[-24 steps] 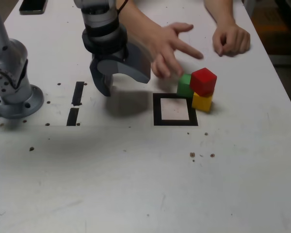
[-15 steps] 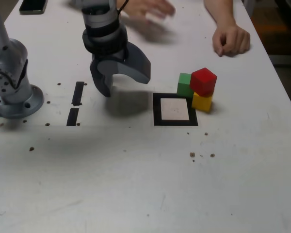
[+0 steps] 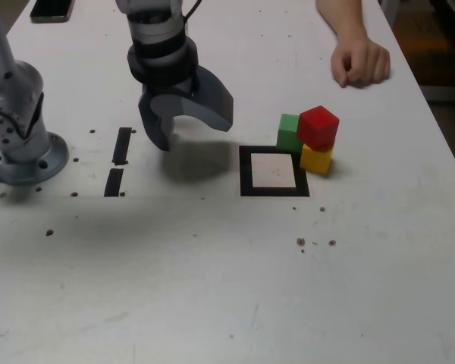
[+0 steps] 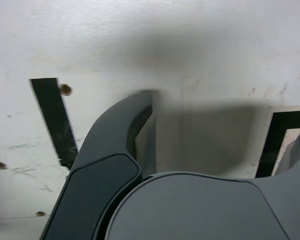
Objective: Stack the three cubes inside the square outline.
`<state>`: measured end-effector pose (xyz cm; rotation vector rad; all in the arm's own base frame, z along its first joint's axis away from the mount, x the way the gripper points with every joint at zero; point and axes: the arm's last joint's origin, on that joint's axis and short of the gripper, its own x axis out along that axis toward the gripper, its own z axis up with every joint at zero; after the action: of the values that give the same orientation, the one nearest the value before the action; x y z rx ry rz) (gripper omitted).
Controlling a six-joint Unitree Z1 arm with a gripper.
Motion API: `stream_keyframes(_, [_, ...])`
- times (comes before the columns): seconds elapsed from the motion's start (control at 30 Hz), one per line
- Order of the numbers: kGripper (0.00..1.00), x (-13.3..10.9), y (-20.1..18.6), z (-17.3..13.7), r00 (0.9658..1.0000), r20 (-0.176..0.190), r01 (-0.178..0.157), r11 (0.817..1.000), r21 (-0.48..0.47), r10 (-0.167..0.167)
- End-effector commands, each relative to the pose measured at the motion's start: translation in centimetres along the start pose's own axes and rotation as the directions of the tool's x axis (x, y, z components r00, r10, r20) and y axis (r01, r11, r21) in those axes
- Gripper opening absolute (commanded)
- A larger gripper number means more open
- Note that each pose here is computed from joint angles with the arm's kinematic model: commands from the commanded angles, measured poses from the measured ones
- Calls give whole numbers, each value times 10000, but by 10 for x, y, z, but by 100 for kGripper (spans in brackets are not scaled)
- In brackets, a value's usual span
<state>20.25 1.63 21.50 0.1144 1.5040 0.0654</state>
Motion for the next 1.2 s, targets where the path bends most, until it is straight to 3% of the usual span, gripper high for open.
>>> stream_keyframes(0.0, [97, -4, 2, 2, 9999, -127, -43, 10000, -31, 42])
stream_keyframes(0.1, [97, -16, 5, 9, 9993, -380, -49, 10000, -31, 48])
stream_keyframes(0.3, [97, -54, 6, 33, 9986, -511, 126, 9998, 158, -118])
stream_keyframes(0.53, [97, -96, 8, 66, 9978, -99, 661, 9976, 226, -659])
stream_keyframes(0.63, [97, -106, 5, 88, 9963, -154, 850, 9956, 382, -845])
stream_keyframes(0.83, [97, -103, -10, 143, 9907, -423, 1322, 9889, 672, -1295])
stream_keyframes(1.17, [97, -93, -15, 193, 9823, 28, 1867, 9811, 510, -1871])
